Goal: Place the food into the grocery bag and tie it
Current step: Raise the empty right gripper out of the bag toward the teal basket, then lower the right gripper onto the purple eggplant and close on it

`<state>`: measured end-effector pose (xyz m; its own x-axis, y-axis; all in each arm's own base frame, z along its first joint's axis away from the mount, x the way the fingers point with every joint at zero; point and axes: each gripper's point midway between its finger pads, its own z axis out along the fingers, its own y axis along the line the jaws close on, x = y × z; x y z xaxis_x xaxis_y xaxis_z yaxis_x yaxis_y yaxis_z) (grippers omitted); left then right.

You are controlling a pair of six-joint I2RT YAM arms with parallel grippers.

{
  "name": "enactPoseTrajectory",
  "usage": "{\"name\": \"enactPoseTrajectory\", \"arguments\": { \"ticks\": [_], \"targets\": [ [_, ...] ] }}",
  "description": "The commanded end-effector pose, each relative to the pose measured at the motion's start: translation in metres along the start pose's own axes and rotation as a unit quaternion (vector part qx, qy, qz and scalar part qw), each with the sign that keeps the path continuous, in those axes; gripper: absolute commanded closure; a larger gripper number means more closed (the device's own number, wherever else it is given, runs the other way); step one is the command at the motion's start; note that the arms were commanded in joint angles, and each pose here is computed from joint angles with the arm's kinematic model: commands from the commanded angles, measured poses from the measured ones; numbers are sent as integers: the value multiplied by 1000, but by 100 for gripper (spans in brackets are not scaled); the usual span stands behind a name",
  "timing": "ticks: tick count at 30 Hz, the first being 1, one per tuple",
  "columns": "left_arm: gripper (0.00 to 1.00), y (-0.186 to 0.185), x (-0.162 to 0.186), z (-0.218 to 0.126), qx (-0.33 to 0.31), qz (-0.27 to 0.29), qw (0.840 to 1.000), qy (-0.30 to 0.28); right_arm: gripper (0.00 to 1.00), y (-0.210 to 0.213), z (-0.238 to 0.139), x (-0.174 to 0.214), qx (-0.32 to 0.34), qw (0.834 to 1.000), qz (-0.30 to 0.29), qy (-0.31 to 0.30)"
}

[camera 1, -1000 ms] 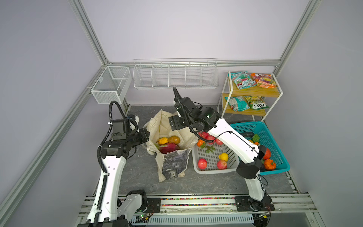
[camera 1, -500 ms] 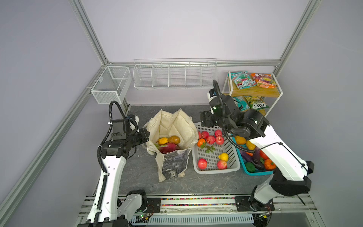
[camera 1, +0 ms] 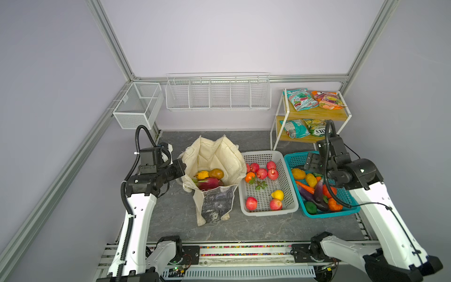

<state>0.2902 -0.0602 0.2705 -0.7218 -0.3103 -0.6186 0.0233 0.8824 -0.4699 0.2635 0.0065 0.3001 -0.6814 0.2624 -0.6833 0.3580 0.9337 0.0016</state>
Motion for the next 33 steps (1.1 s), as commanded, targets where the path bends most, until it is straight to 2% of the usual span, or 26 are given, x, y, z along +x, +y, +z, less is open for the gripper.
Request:
{"name": "enactPoseTrajectory", "arguments": {
  "ticks": [1,5,8,14,18,33],
  "targets": [
    [100,-6,-2,-3,12,14,1000,-10,12,-15,22,31,16,997,21,72],
    [100,-7,-2,-4,14,15,1000,-11,12,-39,46,53,55,991,26,121],
    [100,-7,-2,-3,15,14,1000,-10,11,-47,63,69,58,985,30,157],
    [100,-8,-2,-4,17,14,1000,-10,0,-50,94,100,50,970,34,235],
    [100,-8,-3,-3,18,15,1000,-10,5,-48,111,117,46,961,28,271],
    [100,-9,-3,-4,19,14,1000,-10,27,-52,160,138,54,944,50,321]
  ]
}}
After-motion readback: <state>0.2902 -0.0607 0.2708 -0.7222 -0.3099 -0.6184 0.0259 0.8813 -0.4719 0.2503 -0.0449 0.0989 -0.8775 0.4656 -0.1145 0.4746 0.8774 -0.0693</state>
